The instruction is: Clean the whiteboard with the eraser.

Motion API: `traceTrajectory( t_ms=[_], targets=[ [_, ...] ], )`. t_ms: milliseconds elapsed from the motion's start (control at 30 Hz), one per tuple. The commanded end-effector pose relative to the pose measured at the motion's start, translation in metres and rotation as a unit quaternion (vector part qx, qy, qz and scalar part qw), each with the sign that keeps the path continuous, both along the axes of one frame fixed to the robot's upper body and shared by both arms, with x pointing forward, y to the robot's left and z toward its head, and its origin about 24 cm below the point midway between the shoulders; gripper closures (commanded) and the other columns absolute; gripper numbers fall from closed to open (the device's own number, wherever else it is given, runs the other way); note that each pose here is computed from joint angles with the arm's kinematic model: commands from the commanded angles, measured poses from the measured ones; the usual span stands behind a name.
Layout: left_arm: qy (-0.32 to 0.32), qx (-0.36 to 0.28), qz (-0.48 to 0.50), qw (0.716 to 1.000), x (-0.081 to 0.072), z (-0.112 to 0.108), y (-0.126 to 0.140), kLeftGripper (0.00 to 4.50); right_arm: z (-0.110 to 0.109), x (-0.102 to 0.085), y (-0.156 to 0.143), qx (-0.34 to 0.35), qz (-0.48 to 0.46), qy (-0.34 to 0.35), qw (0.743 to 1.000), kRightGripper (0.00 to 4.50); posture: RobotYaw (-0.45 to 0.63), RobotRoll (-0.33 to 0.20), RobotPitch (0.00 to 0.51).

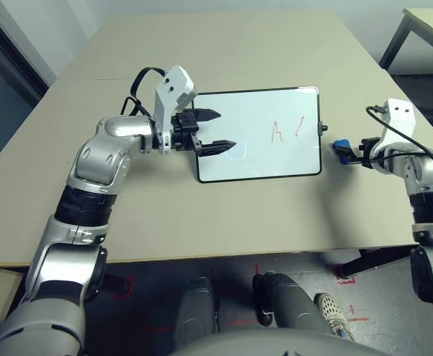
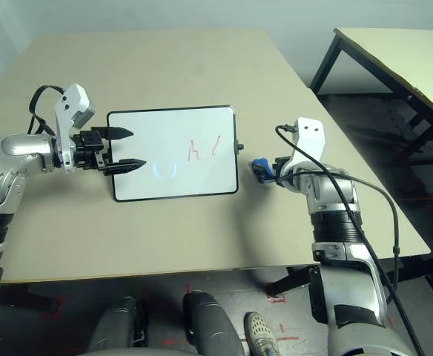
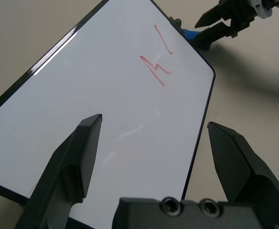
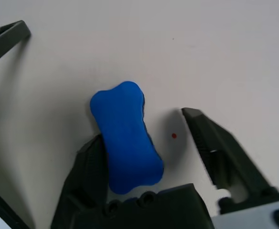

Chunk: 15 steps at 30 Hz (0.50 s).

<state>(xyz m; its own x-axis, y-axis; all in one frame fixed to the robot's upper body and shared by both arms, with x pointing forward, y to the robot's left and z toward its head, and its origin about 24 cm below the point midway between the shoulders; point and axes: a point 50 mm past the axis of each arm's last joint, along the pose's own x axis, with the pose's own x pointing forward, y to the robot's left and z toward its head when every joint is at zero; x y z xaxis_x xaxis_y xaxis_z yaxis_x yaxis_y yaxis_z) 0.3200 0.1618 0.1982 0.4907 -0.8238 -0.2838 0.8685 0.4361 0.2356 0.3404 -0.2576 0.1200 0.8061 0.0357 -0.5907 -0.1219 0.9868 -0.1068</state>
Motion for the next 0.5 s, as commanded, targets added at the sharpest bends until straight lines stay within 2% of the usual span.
traceTrajectory(
  t_ms=[33,167,200,367,467,500],
  targets=[
    [0.004,0.001,0.002,1.0,0.001,-0.001,-0.001,0.0,-0.007,-0.002,-0.001,-0.003,-0.006,0.013,1.0,2.33,-0.12,0.0,0.082],
    [0.006,-0.001,0.004,1.0,0.001,-0.002,0.0,0.0,-0.003,0.0,-0.002,-0.006,-0.013,0.005,1.0,3.52,-0.13,0.0,0.083],
    [0.007,-0.002,0.004,1.0,0.001,-0.002,0.0,0.0,-0.001,0.0,-0.003,-0.006,-0.014,0.003,1.0,3.68,-0.13,0.0,0.083],
    [0.008,-0.002,0.005,1.0,0.002,-0.003,-0.001,0.0,0.002,0.0,-0.003,-0.008,-0.016,-0.004,1.0,3.74,-0.13,0.0,0.081],
    [0.007,-0.003,0.002,1.0,0.002,-0.003,-0.003,0.0,0.016,0.003,-0.003,-0.015,-0.019,-0.038,0.999,3.74,-0.13,0.0,0.078],
    [0.007,-0.003,0.001,1.0,0.002,-0.003,-0.004,0.0,0.027,0.005,-0.003,-0.022,-0.022,-0.065,0.997,3.75,-0.13,0.0,0.079]
  ],
)
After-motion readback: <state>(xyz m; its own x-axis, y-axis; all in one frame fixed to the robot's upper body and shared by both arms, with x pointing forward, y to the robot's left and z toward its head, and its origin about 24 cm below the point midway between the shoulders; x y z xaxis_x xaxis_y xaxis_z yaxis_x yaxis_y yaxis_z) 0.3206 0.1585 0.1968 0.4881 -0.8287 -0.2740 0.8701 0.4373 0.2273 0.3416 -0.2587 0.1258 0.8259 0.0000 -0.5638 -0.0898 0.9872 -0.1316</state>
